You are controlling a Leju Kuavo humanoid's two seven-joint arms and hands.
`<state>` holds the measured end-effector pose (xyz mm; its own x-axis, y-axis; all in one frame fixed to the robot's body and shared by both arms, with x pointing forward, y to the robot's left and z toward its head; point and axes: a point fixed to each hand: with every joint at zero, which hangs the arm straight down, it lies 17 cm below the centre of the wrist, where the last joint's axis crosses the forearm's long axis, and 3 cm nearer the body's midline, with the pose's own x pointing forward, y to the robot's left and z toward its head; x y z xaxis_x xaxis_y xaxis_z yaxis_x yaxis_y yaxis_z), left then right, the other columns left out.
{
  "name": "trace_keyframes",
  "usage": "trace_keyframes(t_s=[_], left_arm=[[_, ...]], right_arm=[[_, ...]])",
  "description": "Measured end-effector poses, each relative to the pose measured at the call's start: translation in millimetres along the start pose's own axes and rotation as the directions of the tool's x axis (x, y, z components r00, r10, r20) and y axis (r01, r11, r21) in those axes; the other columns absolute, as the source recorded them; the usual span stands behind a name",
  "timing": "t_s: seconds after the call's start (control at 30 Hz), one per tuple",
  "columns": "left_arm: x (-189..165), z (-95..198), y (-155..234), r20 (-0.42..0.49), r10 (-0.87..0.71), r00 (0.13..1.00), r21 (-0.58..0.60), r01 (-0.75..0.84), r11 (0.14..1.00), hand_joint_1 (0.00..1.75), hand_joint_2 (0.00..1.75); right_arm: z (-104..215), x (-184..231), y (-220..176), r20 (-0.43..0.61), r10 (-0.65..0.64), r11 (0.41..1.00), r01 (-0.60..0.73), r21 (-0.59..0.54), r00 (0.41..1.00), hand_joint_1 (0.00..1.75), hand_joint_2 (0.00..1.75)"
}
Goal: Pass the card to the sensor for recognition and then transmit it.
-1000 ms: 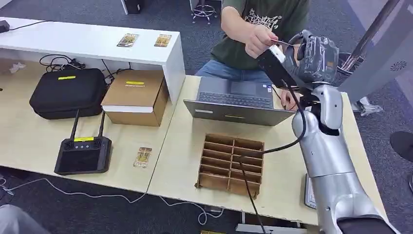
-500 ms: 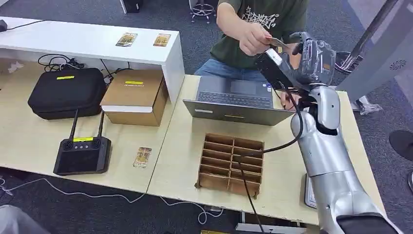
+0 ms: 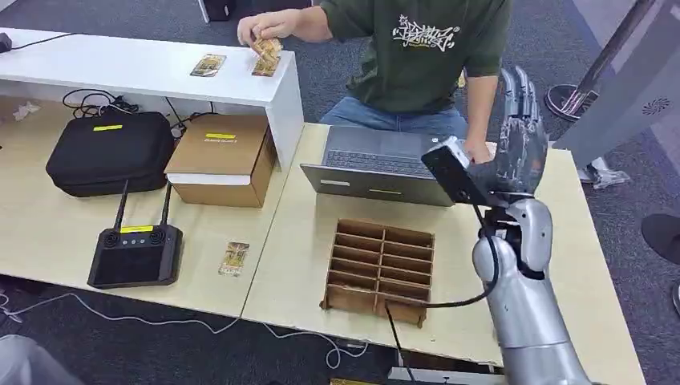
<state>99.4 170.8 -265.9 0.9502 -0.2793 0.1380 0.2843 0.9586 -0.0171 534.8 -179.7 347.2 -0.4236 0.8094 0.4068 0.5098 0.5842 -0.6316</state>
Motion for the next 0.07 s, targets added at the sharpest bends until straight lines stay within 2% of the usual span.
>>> trace_keyframes(t_s=[0.07], left_arm=[[-3.1, -0.3, 0.5, -0.002, 0.004, 1.000, 0.001, -0.004, 1.000, 0.00, 0.00]], right_arm=[[28.9, -5.3, -17.3, -0.015, -0.024, 0.998, 0.023, -0.064, 1.000, 0.00, 1.75]])
